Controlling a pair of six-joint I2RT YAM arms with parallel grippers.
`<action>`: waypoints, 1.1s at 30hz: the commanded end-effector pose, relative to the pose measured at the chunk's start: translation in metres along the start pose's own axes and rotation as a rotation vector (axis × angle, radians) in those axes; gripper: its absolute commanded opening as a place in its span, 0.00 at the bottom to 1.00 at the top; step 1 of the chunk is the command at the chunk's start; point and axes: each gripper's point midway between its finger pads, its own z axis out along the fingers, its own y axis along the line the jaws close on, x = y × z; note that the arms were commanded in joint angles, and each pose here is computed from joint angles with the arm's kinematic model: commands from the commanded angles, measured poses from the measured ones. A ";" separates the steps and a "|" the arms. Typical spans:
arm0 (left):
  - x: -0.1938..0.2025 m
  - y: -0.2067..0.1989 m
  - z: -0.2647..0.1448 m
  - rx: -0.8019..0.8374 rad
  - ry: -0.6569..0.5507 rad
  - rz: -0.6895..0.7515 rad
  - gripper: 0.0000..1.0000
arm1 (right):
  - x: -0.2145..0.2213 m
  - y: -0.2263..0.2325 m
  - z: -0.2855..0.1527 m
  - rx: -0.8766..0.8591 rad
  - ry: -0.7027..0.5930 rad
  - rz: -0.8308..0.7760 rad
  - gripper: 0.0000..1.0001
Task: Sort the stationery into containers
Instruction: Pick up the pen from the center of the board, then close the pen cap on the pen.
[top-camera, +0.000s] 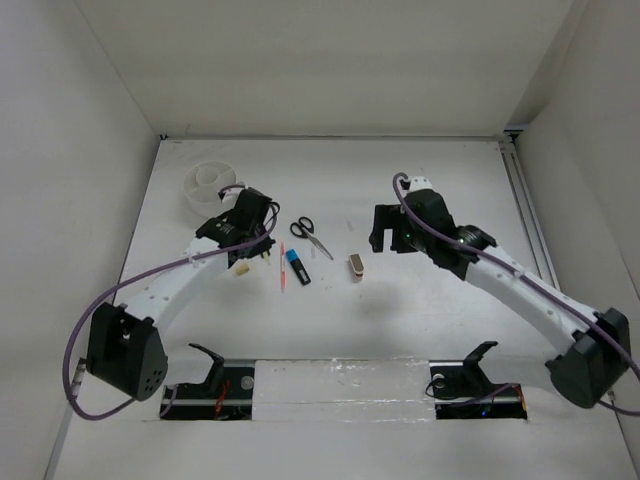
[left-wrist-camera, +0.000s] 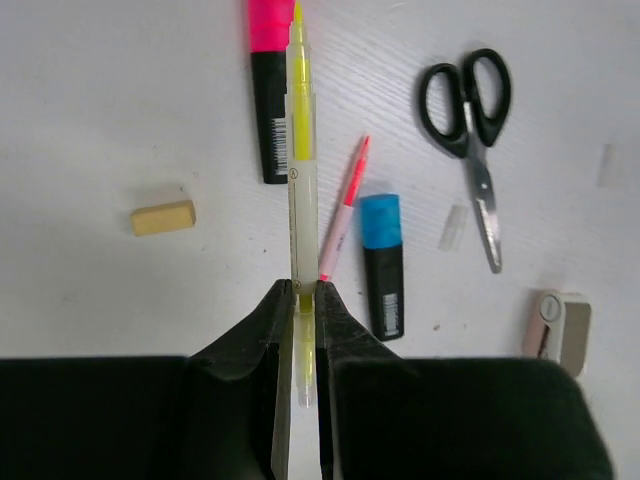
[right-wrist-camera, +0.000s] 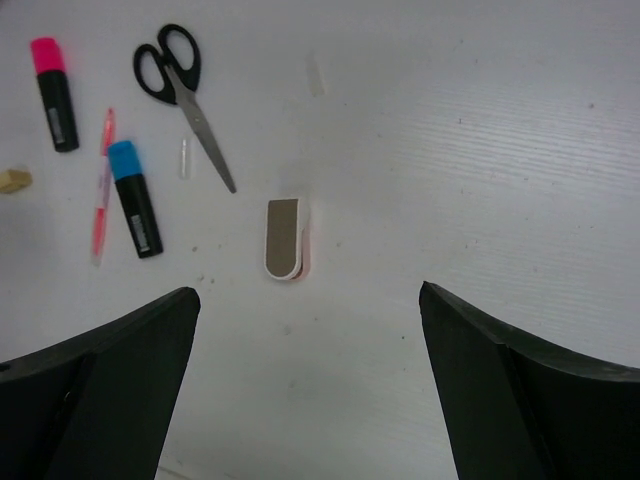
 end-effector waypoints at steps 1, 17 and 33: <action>-0.014 -0.012 -0.032 0.107 -0.018 0.064 0.00 | -0.026 0.003 0.027 -0.036 0.002 -0.028 0.96; -0.030 -0.014 -0.095 0.323 -0.143 0.267 0.00 | 0.013 0.000 0.180 0.111 0.310 -0.185 0.73; -0.026 -0.010 -0.084 0.308 -0.154 0.254 0.00 | 0.027 -0.005 0.223 0.197 0.378 -0.271 0.50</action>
